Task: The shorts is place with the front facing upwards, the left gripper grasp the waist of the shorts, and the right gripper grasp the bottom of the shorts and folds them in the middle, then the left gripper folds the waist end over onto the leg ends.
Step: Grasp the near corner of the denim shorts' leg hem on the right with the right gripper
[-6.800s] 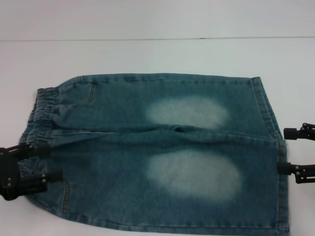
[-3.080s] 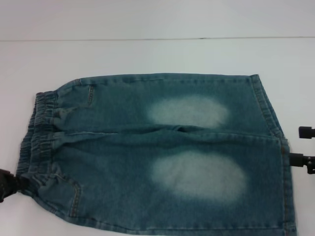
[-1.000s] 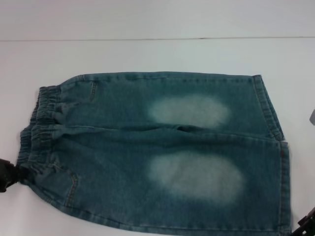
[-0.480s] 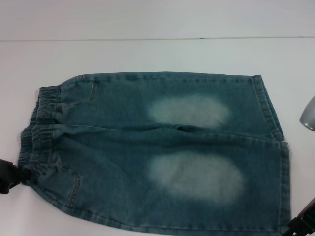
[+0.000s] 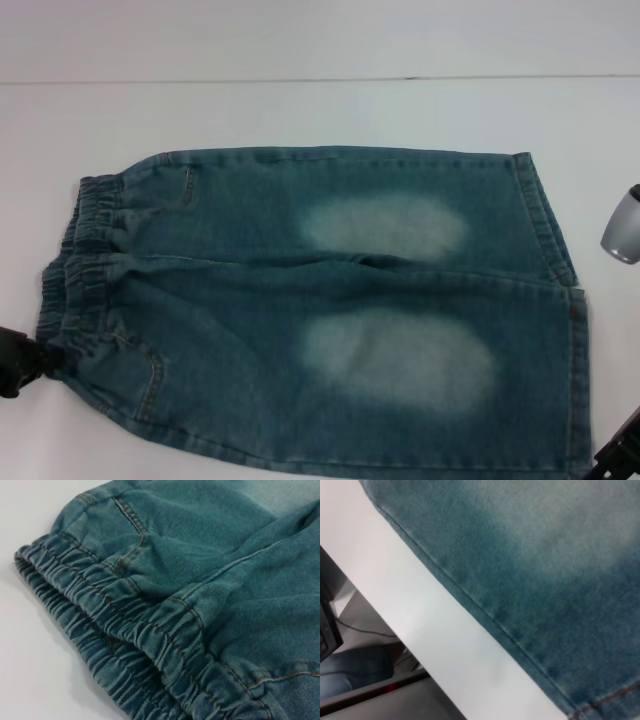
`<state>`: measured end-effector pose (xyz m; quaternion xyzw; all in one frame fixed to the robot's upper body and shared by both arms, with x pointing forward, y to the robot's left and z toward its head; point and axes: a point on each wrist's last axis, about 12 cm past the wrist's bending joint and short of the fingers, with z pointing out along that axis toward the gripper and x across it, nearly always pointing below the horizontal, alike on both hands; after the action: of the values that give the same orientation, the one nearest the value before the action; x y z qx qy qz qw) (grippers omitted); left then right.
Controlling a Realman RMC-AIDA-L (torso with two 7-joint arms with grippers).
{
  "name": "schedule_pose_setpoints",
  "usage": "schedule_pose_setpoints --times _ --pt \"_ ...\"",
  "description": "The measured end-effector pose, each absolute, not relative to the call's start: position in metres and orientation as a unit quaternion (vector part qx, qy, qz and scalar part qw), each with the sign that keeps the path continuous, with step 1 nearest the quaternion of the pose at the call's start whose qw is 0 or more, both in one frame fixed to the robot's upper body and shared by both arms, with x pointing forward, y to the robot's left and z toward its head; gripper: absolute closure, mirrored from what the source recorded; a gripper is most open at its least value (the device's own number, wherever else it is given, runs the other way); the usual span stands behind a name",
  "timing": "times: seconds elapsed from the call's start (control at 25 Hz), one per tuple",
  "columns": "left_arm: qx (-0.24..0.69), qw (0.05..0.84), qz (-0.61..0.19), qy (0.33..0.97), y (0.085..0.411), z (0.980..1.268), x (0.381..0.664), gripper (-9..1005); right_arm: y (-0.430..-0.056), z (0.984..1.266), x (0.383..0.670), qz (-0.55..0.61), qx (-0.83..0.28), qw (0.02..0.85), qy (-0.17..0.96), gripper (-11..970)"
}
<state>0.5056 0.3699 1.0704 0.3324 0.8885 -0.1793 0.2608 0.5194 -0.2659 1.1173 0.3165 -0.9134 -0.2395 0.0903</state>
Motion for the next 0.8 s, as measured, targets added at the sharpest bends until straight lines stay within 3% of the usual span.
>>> schedule_pose_setpoints --times 0.8 --pt "0.333 0.260 -0.183 0.888 0.3670 1.0690 0.5053 949 -0.2702 1.1124 0.5192 -0.228 0.299 0.085 -0.923 15"
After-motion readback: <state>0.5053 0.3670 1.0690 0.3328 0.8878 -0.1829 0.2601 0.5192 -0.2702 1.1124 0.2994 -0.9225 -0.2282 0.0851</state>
